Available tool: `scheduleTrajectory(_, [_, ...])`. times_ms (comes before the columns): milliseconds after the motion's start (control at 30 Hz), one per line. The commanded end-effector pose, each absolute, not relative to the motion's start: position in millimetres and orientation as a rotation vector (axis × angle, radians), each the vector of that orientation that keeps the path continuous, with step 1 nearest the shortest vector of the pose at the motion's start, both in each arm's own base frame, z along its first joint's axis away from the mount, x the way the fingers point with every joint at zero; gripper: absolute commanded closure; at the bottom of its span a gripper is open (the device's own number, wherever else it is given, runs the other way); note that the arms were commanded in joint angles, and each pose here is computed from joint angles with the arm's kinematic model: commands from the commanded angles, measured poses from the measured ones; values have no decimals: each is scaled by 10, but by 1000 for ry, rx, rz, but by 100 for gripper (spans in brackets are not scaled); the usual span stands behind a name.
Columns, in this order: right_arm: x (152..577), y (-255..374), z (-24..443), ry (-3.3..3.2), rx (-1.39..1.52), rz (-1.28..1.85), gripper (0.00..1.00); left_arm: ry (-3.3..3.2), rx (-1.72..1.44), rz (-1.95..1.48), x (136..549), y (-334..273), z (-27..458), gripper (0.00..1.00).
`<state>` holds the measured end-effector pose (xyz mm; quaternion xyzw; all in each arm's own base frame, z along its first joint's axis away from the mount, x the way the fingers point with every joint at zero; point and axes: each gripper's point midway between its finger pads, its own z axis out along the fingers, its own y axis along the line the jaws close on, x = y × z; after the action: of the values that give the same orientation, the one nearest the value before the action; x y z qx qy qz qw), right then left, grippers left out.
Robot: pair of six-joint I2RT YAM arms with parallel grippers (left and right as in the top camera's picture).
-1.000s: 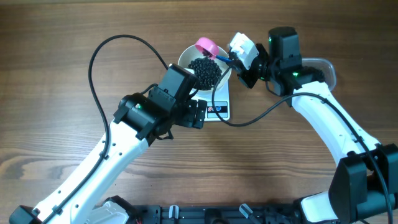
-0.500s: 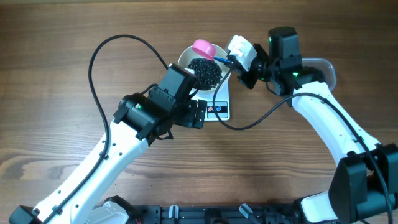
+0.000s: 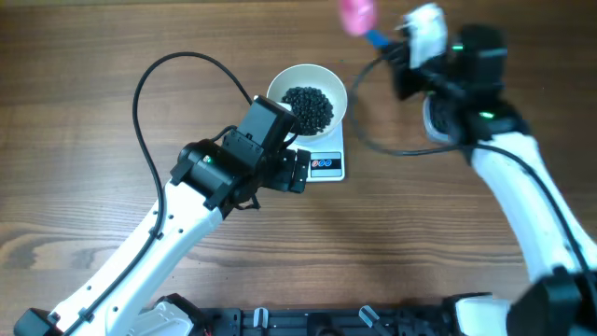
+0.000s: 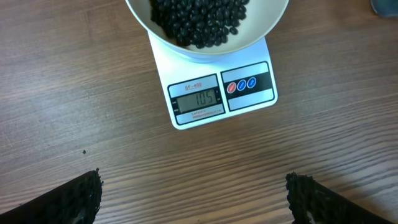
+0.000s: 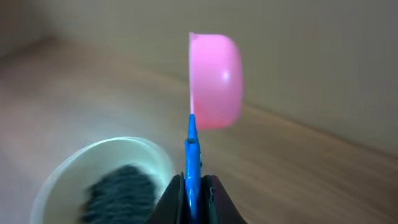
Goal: Scoop item into bowl and weigh 150g on scale
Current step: 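Move the empty scoop with the right gripper back to the bean tub, then dip the scoop into the beans and lift it out with the right gripper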
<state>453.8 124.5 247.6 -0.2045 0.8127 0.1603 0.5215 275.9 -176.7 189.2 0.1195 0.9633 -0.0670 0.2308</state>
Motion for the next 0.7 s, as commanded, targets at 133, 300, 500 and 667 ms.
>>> scheduleTrajectory(133, [4072, -508, 2082, 2305, -188, -92, 96, 2639, 320, -199, 2772, -1798, 1944, 0])
scheduleTrajectory(300, [3751, -730, 1654, 2522, -139, -111, 96, 2639, 320, -199, 2772, -1798, 1944, 0])
scheduleTrajectory(500, [3542, -680, 1476, 2633, -174, -80, 96, 2639, 320, -199, 2772, -1798, 1944, 0])
scheduleTrajectory(667, [3613, -752, 1198, 2699, -165, -99, 96, 2639, 320, -199, 2772, -1798, 1944, 0])
